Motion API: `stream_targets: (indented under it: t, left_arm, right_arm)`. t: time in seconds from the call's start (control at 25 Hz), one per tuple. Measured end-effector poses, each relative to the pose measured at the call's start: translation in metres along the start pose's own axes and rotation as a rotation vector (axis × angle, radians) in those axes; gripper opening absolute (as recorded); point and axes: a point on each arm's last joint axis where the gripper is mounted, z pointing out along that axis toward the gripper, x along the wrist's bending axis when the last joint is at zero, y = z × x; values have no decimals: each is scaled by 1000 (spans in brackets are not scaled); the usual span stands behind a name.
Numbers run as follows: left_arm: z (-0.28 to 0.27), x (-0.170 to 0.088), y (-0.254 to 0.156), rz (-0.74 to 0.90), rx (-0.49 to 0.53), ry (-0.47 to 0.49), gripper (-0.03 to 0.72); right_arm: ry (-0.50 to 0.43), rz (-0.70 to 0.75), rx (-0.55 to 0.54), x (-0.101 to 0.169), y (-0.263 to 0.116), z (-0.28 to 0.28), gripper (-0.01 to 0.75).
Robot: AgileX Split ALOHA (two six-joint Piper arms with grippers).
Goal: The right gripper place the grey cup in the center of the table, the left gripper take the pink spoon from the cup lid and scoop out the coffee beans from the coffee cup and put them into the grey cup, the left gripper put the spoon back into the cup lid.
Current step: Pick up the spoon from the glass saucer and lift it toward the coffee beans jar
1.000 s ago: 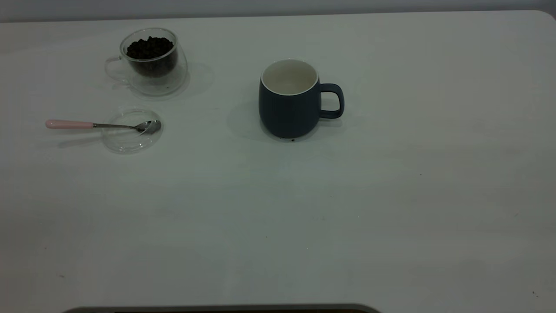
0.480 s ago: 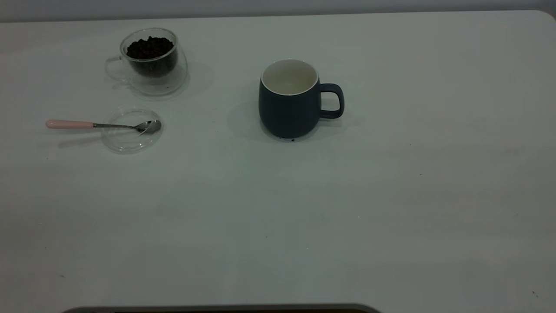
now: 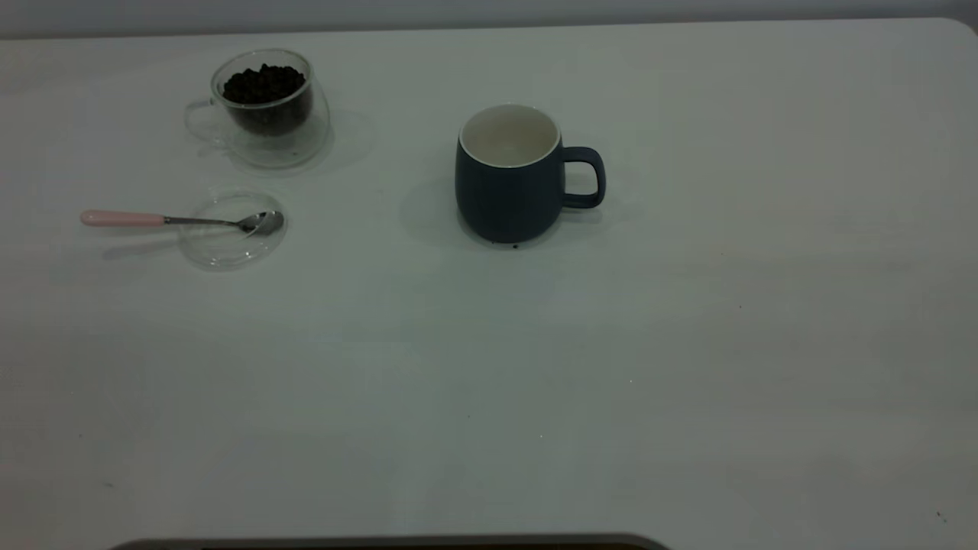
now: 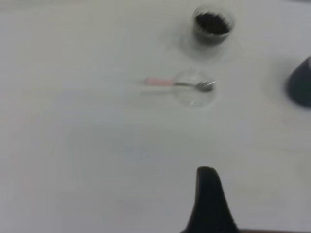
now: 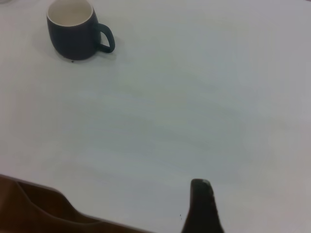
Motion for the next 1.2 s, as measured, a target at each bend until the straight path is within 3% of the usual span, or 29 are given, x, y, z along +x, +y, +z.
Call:
stream_targets:
  t: [0.2, 0.48, 0.76, 1.0, 1.2]
  left_arm:
    - [39, -14, 52, 2, 128, -102, 569]
    - [144, -23, 115, -12, 312, -179, 569]
    - [255, -20, 127, -44, 529, -247, 577]
    - [308, 20, 117, -113, 572, -350, 598]
    - [315, 83, 104, -234, 554, -418, 598]
  right_arm:
    - [-1, 1, 0, 0, 0, 0, 591]
    - [-1, 1, -1, 0, 0, 0, 591]
    - [-1, 1, -1, 0, 0, 0, 591]
    - [-1, 1, -1, 0, 0, 0, 591]
    - [-1, 1, -1, 0, 0, 0, 591]
